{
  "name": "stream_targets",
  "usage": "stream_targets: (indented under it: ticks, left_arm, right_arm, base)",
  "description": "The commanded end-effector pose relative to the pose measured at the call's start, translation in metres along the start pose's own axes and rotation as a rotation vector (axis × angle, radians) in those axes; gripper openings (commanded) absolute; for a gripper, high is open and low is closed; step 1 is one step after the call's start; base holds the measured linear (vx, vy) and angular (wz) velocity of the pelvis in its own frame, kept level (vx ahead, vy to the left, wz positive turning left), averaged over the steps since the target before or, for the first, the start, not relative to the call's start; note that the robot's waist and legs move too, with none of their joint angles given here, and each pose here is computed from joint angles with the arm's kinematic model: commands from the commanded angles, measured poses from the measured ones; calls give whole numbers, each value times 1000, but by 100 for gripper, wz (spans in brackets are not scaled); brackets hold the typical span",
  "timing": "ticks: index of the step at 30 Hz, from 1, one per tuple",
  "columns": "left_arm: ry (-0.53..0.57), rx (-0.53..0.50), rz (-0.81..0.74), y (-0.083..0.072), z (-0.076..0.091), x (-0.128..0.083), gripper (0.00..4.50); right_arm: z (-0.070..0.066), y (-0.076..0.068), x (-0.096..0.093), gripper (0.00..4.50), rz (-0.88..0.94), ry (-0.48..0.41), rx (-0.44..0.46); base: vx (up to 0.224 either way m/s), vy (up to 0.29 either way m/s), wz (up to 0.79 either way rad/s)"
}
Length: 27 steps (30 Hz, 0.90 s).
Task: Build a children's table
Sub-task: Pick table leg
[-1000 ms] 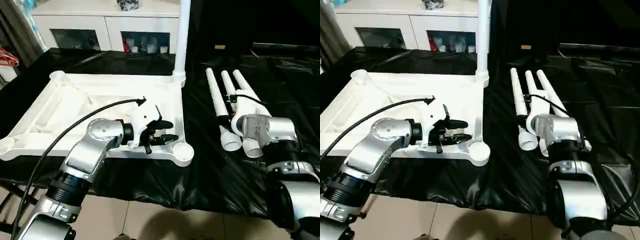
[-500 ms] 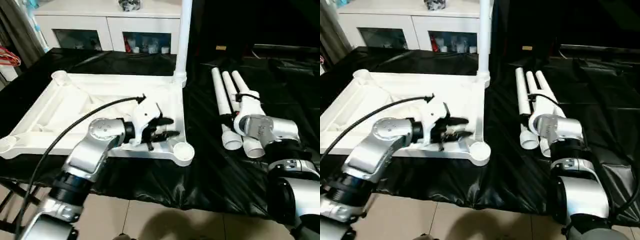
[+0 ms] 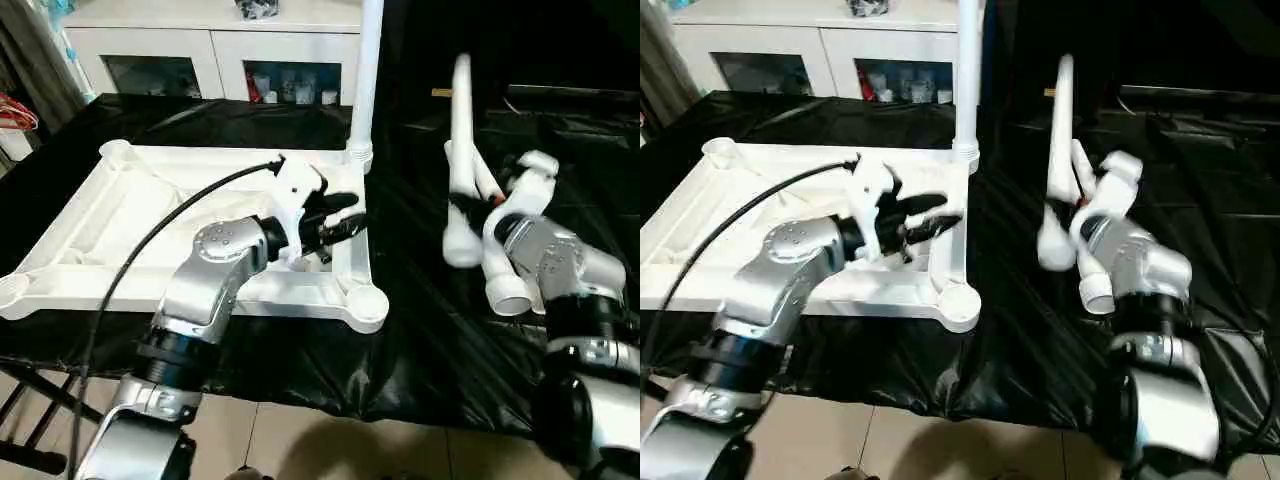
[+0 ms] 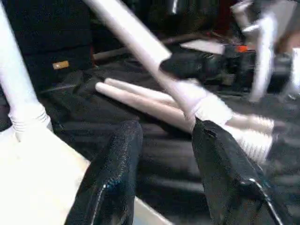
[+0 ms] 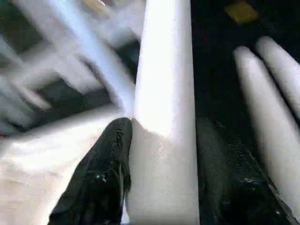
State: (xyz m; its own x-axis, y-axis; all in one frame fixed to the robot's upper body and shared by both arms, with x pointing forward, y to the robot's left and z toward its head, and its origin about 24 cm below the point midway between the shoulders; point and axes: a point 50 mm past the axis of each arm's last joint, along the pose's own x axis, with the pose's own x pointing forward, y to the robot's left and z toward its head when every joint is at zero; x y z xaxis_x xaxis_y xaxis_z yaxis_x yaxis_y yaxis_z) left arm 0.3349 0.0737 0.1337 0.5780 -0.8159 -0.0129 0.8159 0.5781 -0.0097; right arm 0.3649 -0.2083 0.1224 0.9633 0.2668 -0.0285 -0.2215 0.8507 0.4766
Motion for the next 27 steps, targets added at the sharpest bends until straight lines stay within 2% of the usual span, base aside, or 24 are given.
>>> stream_targets:
  ticks: [1,6,7,11,13,15,16,19,21,27]
  left_arm:
    - [-55,-73,35,4,13,7,226]
    - [-149,-268,16,0,33,21,253]
    - [-149,-268,16,0,33,21,268]
    - [-274,-434,-41,-1,56,26,287]
    - [-308,-478,-73,-2,62,27,314]
    - [-358,-541,-144,-7,73,28,323]
    - [-369,-566,-178,-10,76,28,343]
    - [-365,-590,-217,-15,78,29,353]
    - [-322,-592,-236,-19,73,30,353]
    - [-301,-617,-221,-18,68,31,353]
  right_arm:
    - [21,21,-8,182,215,-177,-20]
    - [22,43,-30,182,511,-225,90]
    - [22,43,-30,182,511,-225,90]
    - [13,60,-44,182,701,-175,95]
    - [10,63,-46,182,733,-157,90]
    - [4,68,-50,182,779,-128,85]
    - [3,69,-51,182,787,-118,87]
    - [0,70,-53,182,796,-100,80]
    - [-2,73,-56,182,827,-82,84]
    - [-4,76,-61,181,873,-63,109]
  base:
    - [0,0,0]
    - [0,0,0]
    - [0,0,0]
    - [0,0,0]
    - [0,0,0]
    - [0,0,0]
    - [0,0,0]
    - [0,0,0]
    - [0,0,0]
    - [0,0,0]
